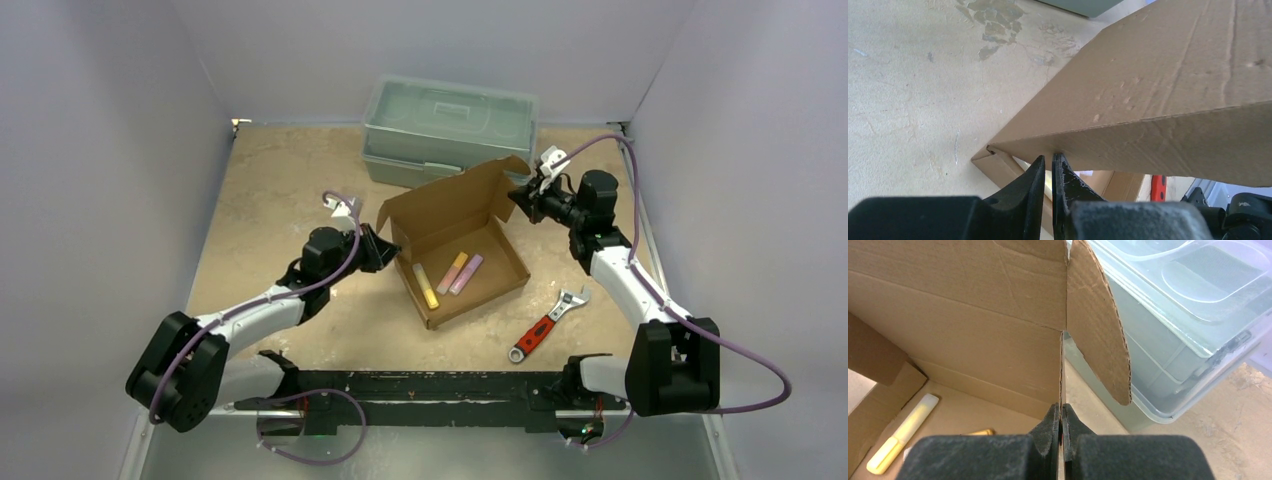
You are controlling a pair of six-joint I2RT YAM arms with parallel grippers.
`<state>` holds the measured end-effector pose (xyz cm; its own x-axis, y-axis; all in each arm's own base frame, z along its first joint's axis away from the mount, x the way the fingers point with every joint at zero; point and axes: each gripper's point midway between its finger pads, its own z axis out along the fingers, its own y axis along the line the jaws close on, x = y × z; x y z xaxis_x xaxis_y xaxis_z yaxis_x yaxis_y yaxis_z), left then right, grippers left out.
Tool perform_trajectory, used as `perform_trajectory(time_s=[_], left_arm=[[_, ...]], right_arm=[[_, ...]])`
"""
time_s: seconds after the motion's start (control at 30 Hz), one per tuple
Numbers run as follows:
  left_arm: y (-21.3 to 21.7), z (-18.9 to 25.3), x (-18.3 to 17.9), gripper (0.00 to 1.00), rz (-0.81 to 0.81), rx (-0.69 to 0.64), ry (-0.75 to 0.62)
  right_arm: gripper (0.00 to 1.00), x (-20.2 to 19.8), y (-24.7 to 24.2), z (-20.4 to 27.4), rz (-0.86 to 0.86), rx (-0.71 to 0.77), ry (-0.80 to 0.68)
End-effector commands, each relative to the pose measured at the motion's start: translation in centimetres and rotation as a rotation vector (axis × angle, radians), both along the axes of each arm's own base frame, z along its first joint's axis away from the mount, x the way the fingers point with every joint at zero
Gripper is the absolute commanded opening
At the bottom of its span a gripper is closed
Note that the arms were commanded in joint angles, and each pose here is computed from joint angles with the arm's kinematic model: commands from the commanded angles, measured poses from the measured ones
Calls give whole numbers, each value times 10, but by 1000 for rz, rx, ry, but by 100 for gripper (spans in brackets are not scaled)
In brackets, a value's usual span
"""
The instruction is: Fold the paper box
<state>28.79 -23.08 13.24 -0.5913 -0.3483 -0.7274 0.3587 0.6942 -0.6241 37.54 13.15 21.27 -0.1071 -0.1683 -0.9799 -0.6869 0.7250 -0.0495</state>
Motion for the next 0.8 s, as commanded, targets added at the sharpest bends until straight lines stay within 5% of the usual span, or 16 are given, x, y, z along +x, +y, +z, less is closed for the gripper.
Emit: perform_trajectory(time_s=[0.0, 0.77], left_arm=[[-5, 17, 7, 10, -12, -30, -58], [39, 28, -34, 26, 64, 54, -76]], right_arm=[[0, -11, 9, 17, 80, -8, -49], [0, -15, -1, 7, 101, -73, -49]])
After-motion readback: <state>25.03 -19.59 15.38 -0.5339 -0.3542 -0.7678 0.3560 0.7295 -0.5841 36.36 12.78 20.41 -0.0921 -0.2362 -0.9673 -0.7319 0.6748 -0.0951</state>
